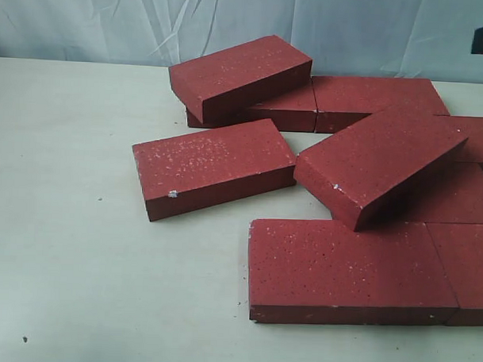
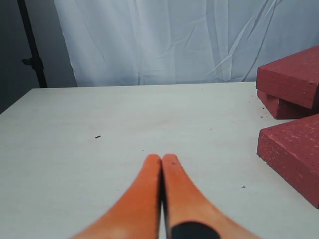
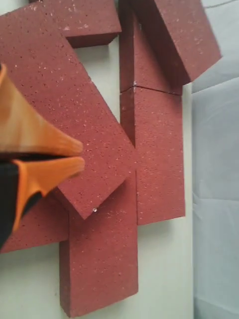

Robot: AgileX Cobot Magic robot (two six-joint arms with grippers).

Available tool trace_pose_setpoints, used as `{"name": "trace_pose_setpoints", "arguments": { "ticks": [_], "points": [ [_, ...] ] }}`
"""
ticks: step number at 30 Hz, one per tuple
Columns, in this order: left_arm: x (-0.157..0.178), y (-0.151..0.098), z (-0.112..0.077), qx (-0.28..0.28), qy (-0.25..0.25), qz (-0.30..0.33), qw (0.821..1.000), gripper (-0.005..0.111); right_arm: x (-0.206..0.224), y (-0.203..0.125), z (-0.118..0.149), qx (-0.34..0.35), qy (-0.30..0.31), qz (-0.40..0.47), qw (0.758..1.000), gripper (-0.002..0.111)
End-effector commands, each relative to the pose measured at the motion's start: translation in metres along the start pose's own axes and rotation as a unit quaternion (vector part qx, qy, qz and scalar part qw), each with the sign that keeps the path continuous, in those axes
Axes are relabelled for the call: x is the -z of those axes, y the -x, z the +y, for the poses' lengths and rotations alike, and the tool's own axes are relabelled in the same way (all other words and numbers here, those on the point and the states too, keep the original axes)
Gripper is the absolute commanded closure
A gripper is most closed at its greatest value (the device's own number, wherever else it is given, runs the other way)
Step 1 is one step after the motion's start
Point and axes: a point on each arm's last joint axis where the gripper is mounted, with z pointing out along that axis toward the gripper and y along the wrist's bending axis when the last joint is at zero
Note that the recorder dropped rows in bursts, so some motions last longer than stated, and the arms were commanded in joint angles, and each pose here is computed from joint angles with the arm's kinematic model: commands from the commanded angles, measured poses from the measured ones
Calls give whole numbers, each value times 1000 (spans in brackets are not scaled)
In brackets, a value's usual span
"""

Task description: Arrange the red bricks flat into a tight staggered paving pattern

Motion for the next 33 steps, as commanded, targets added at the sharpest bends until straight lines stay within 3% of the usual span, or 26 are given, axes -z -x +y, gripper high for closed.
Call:
{"name": "trace_pose_setpoints", "arguments": {
  "ticks": [1,12,23,33],
  "points": [
    [0,-1,0,4,0,-4,1000,107,-34,13,-2,3,-4,67,998,109],
    [0,-1,0,4,0,-4,1000,107,-107,22,-7,18,-5,179,984,109],
    [0,-1,0,4,0,-4,1000,107,-150,32,-63,-56,-4,219,974,109],
    [0,-1,0,4,0,-4,1000,107,-207,45,-81,-35,-16,226,973,109]
  ]
}}
